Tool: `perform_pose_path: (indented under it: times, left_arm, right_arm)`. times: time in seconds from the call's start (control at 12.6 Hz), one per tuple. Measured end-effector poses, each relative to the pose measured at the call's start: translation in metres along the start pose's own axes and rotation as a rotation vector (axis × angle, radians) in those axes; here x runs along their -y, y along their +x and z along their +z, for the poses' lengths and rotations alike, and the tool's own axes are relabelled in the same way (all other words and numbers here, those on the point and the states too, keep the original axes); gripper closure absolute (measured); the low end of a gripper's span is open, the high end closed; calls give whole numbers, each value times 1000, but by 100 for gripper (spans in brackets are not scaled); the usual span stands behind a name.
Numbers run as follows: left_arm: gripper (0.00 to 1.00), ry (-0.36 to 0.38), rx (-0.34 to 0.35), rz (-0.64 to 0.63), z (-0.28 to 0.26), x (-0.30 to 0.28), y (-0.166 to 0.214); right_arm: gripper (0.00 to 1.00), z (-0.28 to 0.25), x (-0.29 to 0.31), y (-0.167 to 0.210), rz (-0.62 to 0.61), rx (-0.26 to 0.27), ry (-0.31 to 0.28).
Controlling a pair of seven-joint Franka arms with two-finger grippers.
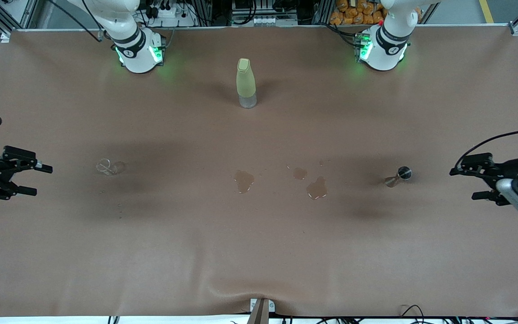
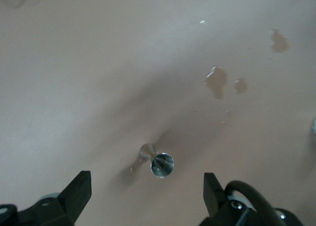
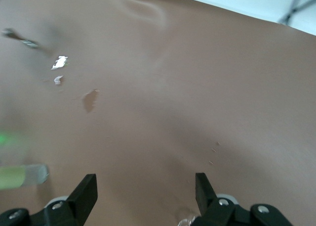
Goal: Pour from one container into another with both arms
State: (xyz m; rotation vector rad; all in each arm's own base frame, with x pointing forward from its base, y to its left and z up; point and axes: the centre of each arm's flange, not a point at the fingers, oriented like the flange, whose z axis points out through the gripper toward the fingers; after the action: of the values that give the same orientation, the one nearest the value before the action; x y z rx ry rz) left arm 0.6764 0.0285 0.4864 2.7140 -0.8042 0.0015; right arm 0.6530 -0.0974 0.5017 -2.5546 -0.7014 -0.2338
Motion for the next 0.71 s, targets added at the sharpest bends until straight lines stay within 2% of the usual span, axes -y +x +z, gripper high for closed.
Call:
perform_pose_path:
  times: [0.16,0.24,0.4,0.48,0.71]
  left_arm:
    - [0,94,44,-207,-1,-28,15]
    - [0,134,56,-301,1,-37,21]
    - [0,188,63,-389,3,-49,28]
    - [0,200,47,-425,0,-52,30]
    - [0,223,-26,-592,-18,-58,31]
  right_arm:
    - [9,2,35,20,93,32,-108]
    - [4,5,51,25,149,51,-162]
    - [2,7,78,26,231,104,-264]
    - [0,3,85,23,251,129,-295]
    - [0,-24,96,6,331,202,-337]
